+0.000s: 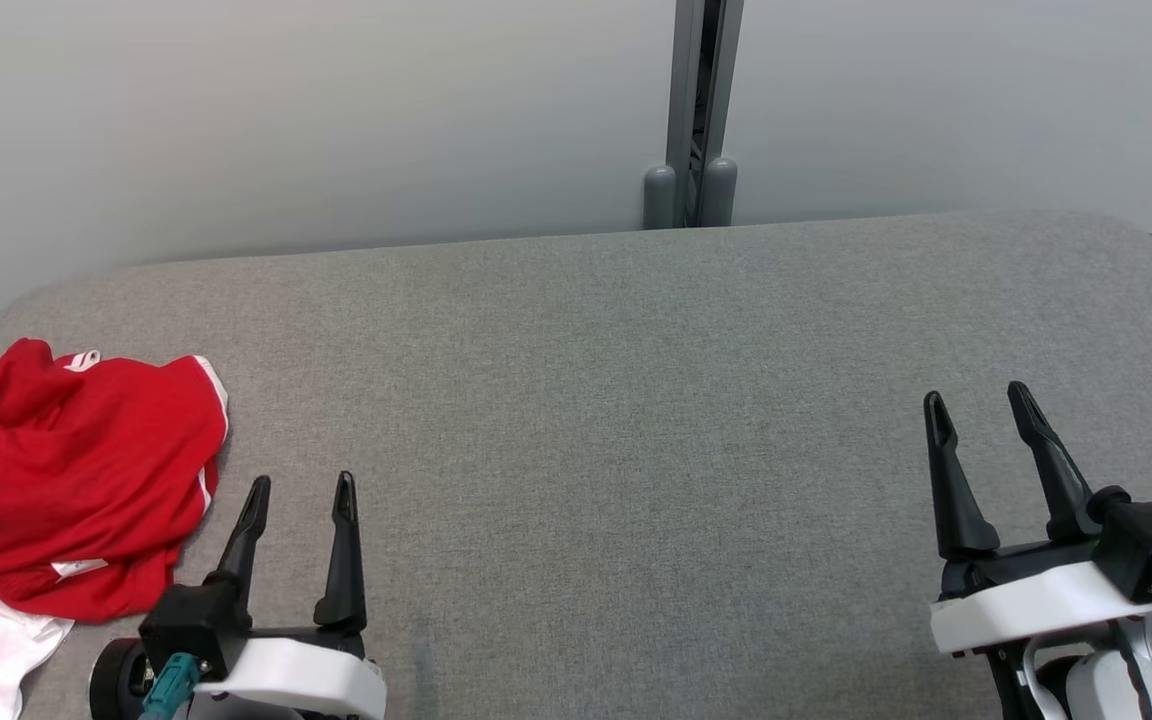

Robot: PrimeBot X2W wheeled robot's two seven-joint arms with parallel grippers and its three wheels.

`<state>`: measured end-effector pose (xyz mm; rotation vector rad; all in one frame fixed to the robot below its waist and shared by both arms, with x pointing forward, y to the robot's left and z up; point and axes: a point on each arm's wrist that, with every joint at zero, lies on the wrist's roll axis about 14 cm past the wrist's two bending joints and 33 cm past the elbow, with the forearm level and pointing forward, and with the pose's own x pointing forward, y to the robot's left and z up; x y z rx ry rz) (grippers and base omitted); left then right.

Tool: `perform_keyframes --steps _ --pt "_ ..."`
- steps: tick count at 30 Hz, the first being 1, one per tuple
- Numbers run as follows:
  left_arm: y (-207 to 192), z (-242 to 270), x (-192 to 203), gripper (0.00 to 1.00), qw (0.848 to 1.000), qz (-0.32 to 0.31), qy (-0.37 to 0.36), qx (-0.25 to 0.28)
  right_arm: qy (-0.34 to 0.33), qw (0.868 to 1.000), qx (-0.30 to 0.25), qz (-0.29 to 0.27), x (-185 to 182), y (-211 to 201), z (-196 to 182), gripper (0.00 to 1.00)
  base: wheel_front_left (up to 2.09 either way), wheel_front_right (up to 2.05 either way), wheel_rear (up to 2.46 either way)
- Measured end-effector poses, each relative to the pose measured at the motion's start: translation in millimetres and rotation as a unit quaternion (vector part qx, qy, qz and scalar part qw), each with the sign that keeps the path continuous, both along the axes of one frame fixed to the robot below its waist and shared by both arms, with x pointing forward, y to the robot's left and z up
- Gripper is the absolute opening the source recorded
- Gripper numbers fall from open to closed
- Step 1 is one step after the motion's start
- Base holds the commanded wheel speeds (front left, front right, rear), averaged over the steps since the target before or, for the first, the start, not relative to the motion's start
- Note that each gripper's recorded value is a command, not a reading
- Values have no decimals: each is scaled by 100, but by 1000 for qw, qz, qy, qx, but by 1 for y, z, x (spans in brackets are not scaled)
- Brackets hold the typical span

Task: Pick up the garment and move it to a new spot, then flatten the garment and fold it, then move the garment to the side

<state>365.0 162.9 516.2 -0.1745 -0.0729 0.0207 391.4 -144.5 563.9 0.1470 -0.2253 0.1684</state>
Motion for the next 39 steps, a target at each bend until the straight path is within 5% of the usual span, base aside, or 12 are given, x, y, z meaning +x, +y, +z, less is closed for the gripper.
perform_keyframes --steps 18,24,39 --pt "-1 -13 -4 100 998 6 8 54 2 999 -40 4 -1 5 -9 100 0 0 0" --pt "1 -10 -4 100 998 11 0 57 45 999 0 9 -3 6 -35 100 0 0 0" --pt "0 -10 -6 100 999 8 0 52 39 999 -9 11 0 8 -31 100 0 0 0"
